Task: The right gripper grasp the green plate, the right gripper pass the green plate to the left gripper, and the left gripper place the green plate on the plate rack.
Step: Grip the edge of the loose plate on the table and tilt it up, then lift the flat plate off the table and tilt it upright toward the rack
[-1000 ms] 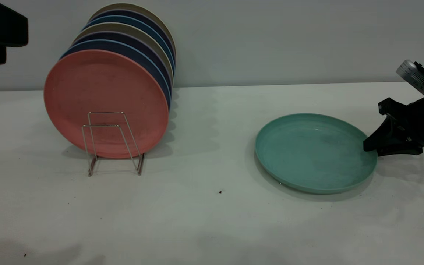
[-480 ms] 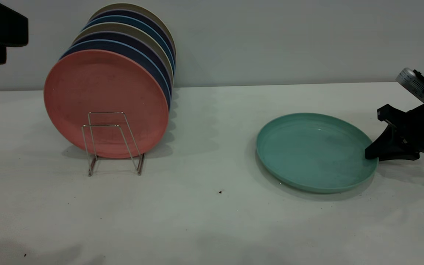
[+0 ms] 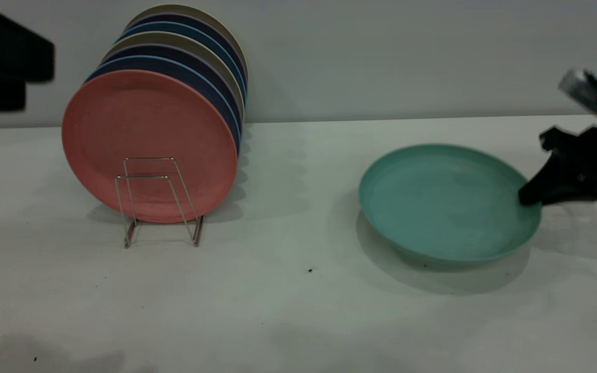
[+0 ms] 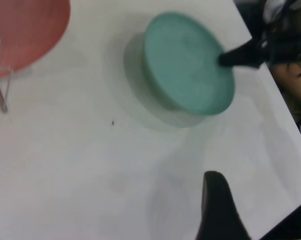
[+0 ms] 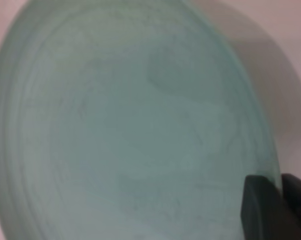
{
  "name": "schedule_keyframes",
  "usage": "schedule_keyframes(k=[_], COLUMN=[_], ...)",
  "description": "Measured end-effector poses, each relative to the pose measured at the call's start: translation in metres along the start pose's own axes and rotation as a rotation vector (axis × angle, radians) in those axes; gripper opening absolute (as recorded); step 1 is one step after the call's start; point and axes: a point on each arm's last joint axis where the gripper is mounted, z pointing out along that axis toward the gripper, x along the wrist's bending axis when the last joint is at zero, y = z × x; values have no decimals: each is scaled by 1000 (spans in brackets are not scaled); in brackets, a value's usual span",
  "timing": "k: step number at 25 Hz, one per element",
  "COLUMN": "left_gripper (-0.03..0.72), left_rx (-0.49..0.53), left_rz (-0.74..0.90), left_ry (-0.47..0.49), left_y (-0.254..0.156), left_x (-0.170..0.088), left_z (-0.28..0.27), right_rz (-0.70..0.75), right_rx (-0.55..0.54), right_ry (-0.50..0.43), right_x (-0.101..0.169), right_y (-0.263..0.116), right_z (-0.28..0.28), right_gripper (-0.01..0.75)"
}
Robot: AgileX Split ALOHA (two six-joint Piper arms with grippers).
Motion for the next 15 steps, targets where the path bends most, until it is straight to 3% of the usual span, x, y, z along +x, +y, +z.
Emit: schedule_keyframes(k=[6,10,15], left_gripper=[470,470,470], left_rx=[61,62,73], left_rz=[-76,-115,-145], left_ry=[-46,-87,-69], left_y=[-1,1,0], left_x=[14,20,34], left_z=[22,34,48], right_rz=[-33,-77,-157], right_rx=[11,33,44], right_ry=[129,235,284], right_x=[26,58,99], right_y=[6,5,4], right_z=[-14,-3,6], right_gripper=[15,15,15])
